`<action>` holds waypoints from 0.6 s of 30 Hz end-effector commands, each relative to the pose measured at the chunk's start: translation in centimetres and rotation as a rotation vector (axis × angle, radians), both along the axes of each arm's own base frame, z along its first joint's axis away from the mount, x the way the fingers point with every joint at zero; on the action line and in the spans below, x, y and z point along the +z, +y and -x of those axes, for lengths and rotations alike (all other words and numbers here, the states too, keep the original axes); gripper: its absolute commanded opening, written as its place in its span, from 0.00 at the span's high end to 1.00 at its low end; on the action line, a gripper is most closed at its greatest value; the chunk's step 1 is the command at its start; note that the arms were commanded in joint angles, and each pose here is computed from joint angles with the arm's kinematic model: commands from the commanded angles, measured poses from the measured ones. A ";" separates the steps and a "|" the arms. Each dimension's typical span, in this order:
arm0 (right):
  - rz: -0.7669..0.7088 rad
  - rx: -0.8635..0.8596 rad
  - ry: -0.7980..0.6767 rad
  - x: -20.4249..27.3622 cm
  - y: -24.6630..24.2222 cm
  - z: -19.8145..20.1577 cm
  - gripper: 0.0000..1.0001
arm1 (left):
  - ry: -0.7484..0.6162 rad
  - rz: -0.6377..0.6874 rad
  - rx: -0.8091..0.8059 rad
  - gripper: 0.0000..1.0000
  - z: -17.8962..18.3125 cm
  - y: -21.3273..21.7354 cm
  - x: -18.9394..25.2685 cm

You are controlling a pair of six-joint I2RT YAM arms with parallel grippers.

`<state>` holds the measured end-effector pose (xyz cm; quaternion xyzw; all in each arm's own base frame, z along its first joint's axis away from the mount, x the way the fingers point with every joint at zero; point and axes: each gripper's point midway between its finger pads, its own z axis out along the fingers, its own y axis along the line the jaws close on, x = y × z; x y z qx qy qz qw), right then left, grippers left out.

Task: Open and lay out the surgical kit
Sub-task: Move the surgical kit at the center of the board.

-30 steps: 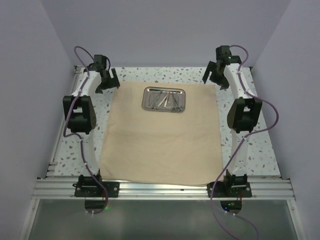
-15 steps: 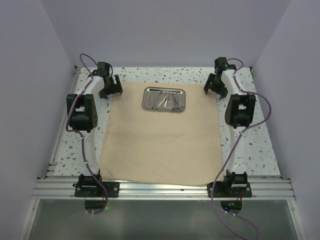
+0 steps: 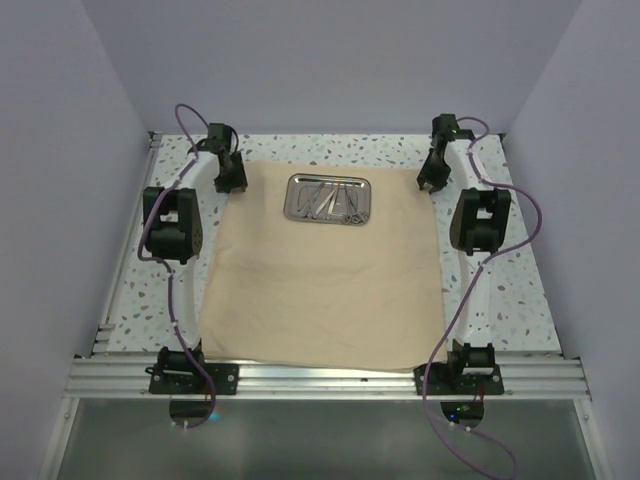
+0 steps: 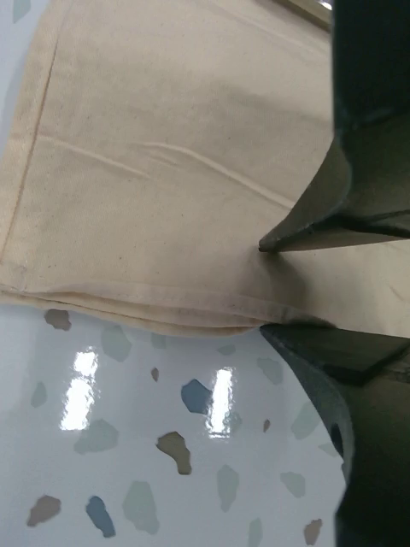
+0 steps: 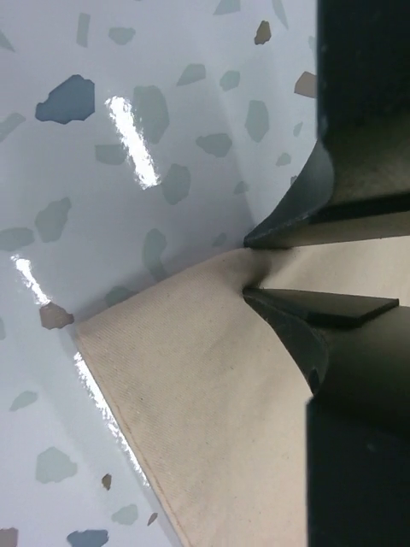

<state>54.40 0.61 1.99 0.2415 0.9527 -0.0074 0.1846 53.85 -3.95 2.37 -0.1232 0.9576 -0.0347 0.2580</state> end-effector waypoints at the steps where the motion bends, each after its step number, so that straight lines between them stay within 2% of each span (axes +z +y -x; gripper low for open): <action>1: -0.163 0.016 0.040 -6.0 3.6 -0.6 0.74 | 0.078 0.036 -0.055 0.60 0.8 -2.5 -2.8; 2: -0.178 0.016 0.038 -6.1 4.1 -0.7 0.89 | 0.080 0.044 -0.056 0.82 0.8 -2.7 -2.9; 3: -0.195 0.010 0.031 -6.2 4.3 -1.1 1.00 | 0.093 0.049 -0.053 0.94 0.9 -2.8 -3.4; 4: -0.201 0.005 0.025 -6.1 4.4 -1.3 1.00 | 0.084 0.050 -0.045 1.00 0.4 -2.7 -3.1; 8: -0.237 -0.012 -0.047 -4.9 4.9 -3.5 1.00 | 0.067 0.030 -0.025 1.00 -0.5 -2.0 -2.6; 12: -0.276 -0.047 -0.180 -2.2 5.2 -6.7 1.00 | 0.012 -0.045 0.080 1.00 -2.0 1.3 -0.9; 16: -0.235 -0.105 -0.278 -0.3 4.2 -9.0 1.00 | -0.053 -0.056 0.165 1.00 -3.8 4.4 1.3; 18: -0.208 -0.137 -0.283 0.1 3.5 -8.9 1.00 | -0.077 -0.050 0.215 1.00 -4.3 6.9 1.9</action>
